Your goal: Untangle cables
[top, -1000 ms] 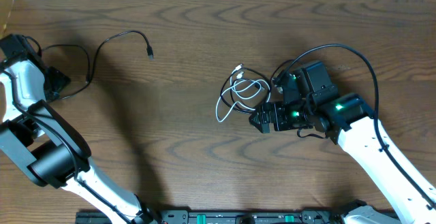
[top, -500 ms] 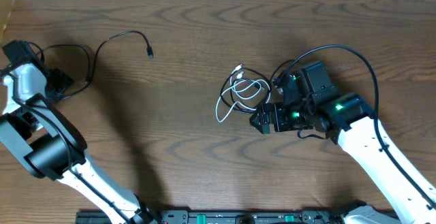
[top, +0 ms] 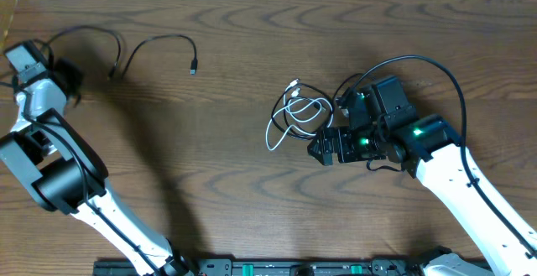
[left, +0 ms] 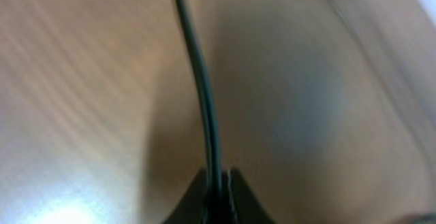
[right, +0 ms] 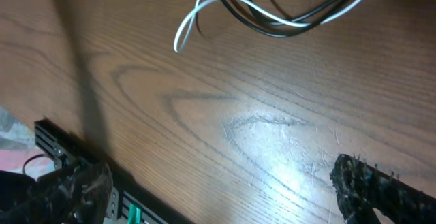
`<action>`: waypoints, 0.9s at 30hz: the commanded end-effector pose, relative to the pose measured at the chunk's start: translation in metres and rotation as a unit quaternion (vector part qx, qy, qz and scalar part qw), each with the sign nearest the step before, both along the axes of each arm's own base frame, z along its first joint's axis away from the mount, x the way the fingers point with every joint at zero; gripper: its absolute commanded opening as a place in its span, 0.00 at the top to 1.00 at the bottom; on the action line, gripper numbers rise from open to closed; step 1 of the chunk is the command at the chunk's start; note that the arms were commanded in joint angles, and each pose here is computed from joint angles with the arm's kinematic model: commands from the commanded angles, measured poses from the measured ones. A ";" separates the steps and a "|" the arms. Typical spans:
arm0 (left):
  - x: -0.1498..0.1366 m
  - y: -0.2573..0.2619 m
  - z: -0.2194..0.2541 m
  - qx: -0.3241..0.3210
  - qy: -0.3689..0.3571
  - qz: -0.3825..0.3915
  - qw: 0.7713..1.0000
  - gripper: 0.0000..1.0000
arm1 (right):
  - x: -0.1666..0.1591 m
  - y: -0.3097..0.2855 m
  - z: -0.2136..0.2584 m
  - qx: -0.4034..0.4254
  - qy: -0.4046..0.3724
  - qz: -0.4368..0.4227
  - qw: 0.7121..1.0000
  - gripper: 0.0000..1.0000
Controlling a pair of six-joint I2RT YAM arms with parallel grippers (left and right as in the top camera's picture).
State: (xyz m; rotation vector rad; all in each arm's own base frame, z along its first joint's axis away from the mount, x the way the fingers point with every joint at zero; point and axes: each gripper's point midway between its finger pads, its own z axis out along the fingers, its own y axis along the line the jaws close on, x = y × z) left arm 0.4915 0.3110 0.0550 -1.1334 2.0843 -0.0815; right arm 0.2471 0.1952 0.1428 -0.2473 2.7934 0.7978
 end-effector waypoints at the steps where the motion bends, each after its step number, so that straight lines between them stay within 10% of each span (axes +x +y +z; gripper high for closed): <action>1: 0.058 -0.029 0.058 -0.061 -0.165 -0.057 0.983 0.93 | -0.002 0.001 0.001 0.003 0.007 -0.010 1.000 0.01; 4: 0.074 -0.032 0.084 -0.024 -0.206 -0.085 0.975 0.89 | -0.001 0.001 0.001 0.004 0.007 -0.013 1.000 0.01; 5: 0.075 -0.034 0.084 -0.011 -0.200 -0.093 0.975 0.66 | 0.000 0.002 0.002 0.005 0.005 -0.013 1.000 0.01; 6: 0.073 -0.033 0.077 0.006 -0.180 -0.097 0.979 0.00 | 0.001 0.002 0.002 0.006 0.002 -0.013 1.000 0.01; 16: -0.019 -0.010 -0.015 0.090 0.133 -0.094 0.983 0.02 | 0.003 0.003 0.003 0.008 -0.002 -0.012 1.000 0.01; 27: 0.008 -0.042 0.139 0.176 -0.002 -0.112 0.978 0.02 | -0.003 0.000 0.000 -0.002 0.002 0.002 1.000 0.01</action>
